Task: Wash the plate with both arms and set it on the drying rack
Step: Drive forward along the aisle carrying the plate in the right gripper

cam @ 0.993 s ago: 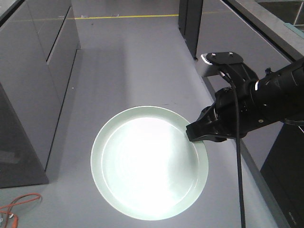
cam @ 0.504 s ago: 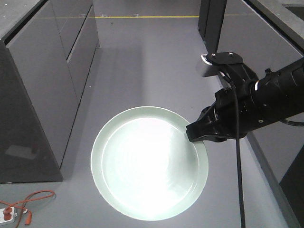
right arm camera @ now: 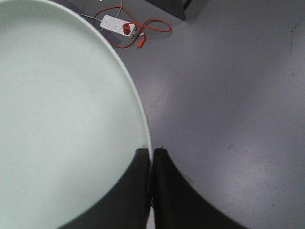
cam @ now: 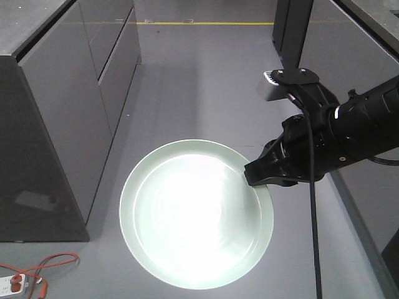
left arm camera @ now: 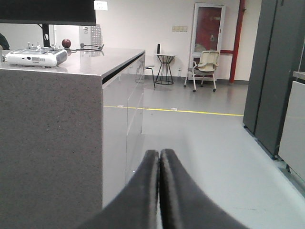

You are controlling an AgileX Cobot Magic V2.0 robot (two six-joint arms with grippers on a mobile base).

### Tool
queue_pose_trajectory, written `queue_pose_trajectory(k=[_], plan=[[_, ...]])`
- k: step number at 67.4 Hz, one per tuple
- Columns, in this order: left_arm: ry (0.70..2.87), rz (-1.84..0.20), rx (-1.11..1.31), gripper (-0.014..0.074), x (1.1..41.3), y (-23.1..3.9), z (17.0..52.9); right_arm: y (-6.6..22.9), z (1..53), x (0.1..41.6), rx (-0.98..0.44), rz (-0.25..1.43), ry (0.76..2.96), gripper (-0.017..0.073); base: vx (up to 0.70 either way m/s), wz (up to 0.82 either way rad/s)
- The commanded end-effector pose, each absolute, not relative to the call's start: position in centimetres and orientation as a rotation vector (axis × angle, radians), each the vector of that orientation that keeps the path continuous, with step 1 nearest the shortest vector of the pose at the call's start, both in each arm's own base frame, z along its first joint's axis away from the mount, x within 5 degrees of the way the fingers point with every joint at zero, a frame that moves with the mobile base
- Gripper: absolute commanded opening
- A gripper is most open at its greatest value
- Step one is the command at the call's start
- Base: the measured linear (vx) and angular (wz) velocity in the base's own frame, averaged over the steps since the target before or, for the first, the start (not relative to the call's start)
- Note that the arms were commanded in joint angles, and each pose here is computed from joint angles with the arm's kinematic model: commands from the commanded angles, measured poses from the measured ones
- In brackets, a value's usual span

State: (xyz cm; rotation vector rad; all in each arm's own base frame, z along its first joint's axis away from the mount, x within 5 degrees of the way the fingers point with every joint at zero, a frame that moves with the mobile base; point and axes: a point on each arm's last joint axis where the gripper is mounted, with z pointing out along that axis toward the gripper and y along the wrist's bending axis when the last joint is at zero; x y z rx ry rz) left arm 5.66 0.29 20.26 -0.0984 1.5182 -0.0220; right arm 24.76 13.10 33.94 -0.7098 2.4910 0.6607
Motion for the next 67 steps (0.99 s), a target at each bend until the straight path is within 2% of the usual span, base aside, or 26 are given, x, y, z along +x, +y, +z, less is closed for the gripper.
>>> queue_pose_trajectory(k=[1,67], plan=[[1.400,-0.027,-0.100,-0.0006,5.30,0.30,21.92,13.05,35.92,24.39,-0.682,0.689,2.397,-0.0001,0.08,0.05],[1.400,-0.027,-0.100,-0.0006,5.30,0.30,21.92,13.05,35.92,24.39,-0.682,0.689,2.397,-0.0001,0.12,0.00]])
